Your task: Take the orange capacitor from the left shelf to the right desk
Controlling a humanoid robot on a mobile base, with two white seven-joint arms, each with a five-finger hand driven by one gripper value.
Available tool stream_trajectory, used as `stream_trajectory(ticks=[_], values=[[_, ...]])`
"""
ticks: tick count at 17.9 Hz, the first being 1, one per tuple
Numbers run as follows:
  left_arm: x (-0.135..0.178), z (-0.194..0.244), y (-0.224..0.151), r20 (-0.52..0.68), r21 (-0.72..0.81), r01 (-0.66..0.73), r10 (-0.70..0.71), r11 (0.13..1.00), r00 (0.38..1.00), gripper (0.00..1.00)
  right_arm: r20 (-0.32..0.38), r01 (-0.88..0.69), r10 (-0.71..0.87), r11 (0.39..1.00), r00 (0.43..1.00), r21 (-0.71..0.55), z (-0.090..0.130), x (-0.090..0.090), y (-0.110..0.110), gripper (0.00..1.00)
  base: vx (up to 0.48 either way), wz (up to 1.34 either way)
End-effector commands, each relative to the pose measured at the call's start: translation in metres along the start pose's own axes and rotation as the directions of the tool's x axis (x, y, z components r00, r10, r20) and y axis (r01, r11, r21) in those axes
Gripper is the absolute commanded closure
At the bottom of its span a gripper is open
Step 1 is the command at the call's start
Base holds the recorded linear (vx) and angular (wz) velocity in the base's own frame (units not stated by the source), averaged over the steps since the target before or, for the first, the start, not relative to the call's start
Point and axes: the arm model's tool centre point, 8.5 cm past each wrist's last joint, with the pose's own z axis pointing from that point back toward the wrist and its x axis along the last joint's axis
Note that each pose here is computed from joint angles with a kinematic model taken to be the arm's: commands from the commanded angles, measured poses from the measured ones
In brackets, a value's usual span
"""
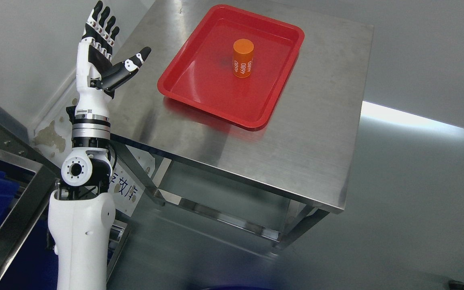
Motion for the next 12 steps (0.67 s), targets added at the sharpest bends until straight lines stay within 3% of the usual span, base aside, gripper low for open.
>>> stream_trajectory(ticks=[1,12], values=[[0.001,0.014,-0.017,0.014,-0.051,0.005,-0.004,0.999,1.000,0.00,-0.004,0.004,-0.004,1.000,1.000,-0.018,-0.001,-0.008,-0.011,0.00,0.000,0.00],[-0.010,0.027,-0.025,-0.024,-0.107,-0.002,-0.001,0.994,1.000,0.00,-0.005,0.003,-0.004,1.000,1.000,-0.018,-0.001,-0.009,-0.011,0.00,0.000,0.00]])
